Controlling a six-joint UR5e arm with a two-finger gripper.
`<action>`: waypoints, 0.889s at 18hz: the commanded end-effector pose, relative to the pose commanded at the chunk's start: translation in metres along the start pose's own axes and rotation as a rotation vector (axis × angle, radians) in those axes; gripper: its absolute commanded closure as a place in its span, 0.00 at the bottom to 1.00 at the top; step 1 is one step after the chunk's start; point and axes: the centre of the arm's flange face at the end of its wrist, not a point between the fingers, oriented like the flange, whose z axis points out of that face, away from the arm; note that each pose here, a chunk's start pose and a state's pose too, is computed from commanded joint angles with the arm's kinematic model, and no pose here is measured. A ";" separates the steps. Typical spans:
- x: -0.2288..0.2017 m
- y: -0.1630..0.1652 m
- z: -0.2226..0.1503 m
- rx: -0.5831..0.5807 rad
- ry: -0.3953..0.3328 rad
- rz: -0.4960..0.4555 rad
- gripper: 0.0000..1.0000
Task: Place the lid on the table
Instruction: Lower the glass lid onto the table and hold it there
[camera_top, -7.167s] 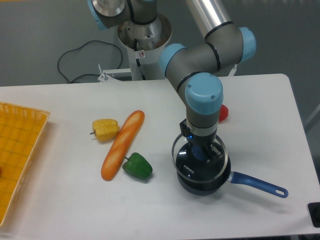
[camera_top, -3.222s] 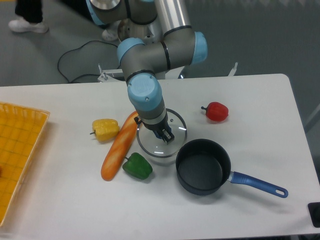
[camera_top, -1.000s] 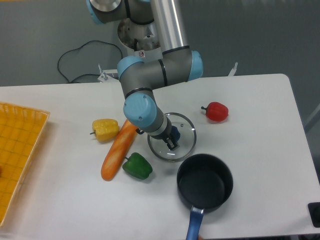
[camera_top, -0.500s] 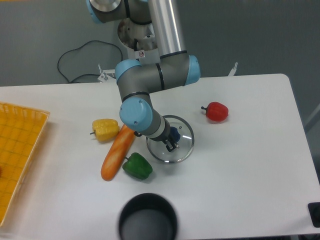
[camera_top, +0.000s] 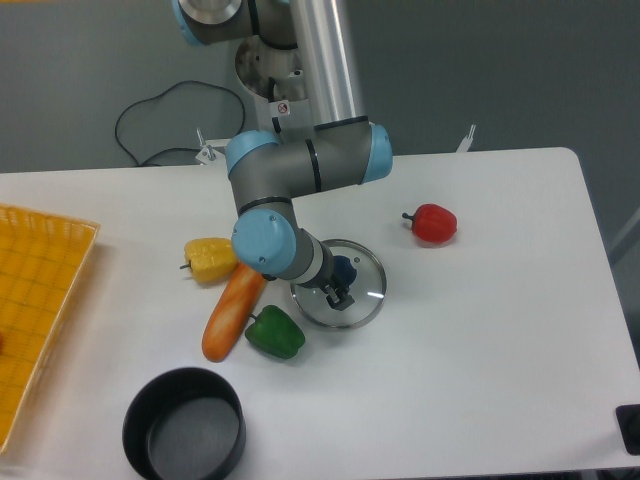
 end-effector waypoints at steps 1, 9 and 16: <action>0.000 -0.002 0.002 -0.001 0.003 0.002 0.21; -0.008 0.000 -0.014 -0.001 -0.022 -0.004 0.00; -0.036 0.027 -0.096 0.098 -0.169 -0.082 0.00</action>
